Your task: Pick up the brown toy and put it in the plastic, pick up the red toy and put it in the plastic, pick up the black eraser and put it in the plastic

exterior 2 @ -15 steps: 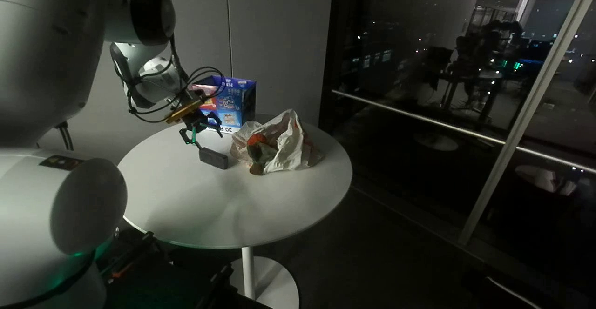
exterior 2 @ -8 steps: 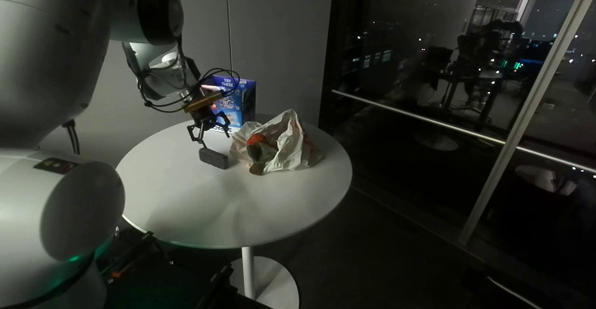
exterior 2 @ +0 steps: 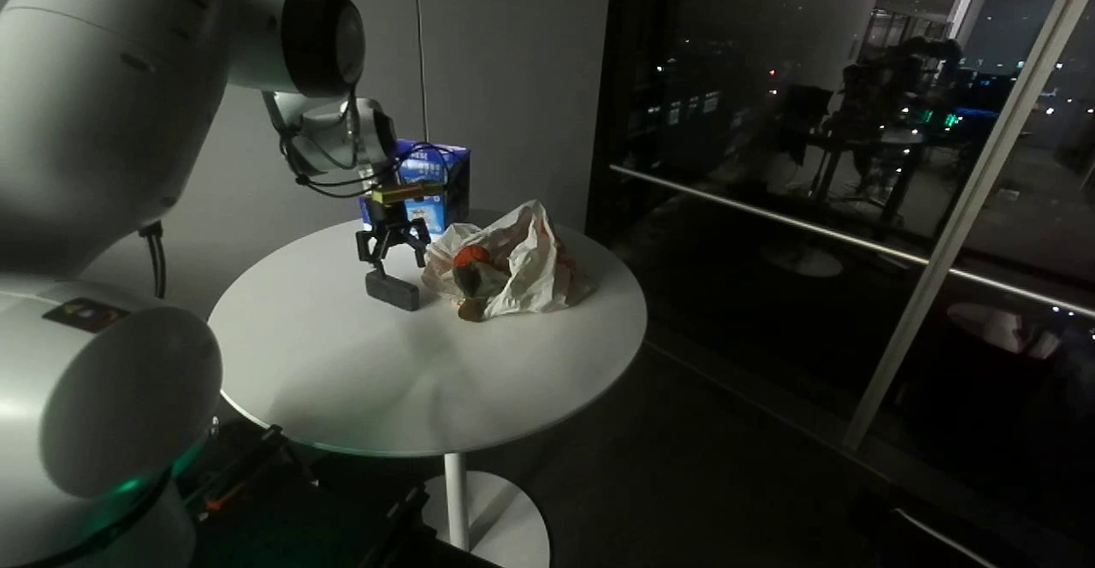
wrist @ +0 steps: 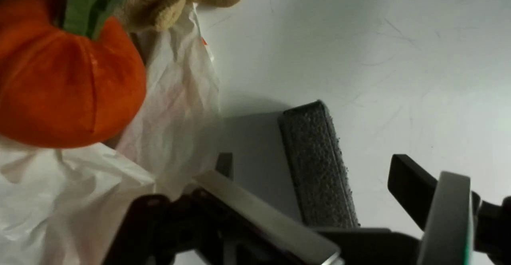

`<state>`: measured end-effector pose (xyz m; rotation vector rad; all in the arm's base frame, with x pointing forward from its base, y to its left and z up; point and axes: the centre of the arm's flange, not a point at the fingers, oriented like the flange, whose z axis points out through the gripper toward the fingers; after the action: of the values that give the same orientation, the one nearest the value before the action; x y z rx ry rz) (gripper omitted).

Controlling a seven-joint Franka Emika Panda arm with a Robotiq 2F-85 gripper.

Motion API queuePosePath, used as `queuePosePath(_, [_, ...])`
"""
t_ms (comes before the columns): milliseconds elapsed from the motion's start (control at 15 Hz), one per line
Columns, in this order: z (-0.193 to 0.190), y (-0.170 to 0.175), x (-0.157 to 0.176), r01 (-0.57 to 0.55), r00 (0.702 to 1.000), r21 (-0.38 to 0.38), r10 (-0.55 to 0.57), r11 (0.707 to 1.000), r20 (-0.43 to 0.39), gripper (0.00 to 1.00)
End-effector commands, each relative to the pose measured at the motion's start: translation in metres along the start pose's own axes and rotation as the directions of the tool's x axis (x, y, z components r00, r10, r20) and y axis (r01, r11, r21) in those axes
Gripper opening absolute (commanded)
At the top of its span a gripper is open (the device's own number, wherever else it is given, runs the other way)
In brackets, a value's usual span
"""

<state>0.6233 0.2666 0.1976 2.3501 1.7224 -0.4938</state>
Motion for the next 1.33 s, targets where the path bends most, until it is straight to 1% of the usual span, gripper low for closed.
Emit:
queuePosePath(0, [0.007, -0.001, 0.011, 0.124, 0.992, 0.104, -0.120, 0.987, -0.045, 1.00])
queuePosePath(133, [0.014, -0.010, 0.016, 0.176, 0.983, 0.145, -0.167, 0.974, -0.073, 1.00])
queuePosePath(267, [0.022, -0.014, 0.022, 0.202, 0.976, 0.150, -0.186, 0.968, -0.113, 1.00])
queuePosePath(333, [0.028, -0.013, 0.025, 0.193, 0.974, 0.138, -0.173, 0.971, -0.143, 0.90])
queuePosePath(400, [0.032, -0.013, 0.026, 0.198, 0.970, 0.131, -0.175, 0.971, -0.166, 0.75])
queuePosePath(600, [0.038, -0.009, 0.029, 0.175, 0.969, 0.116, -0.150, 0.978, -0.195, 0.50])
queuePosePath(733, [0.038, -0.009, 0.031, 0.127, 0.975, 0.103, -0.105, 0.987, -0.196, 0.36])
queuePosePath(800, [0.035, -0.012, 0.030, 0.081, 0.980, 0.056, -0.069, 0.995, -0.186, 0.27])
queuePosePath(933, [0.028, -0.018, 0.028, -0.015, 0.985, -0.020, 0.011, 1.000, -0.174, 0.15])
queuePosePath(1000, [0.022, -0.022, 0.027, -0.053, 0.985, -0.046, 0.044, 0.998, -0.168, 0.15])
queuePosePath(1067, [0.019, -0.024, 0.027, -0.091, 0.983, -0.078, 0.077, 0.993, -0.168, 0.18])
queuePosePath(1267, [0.009, -0.033, 0.025, -0.203, 0.967, -0.176, 0.169, 0.963, -0.191, 0.18])
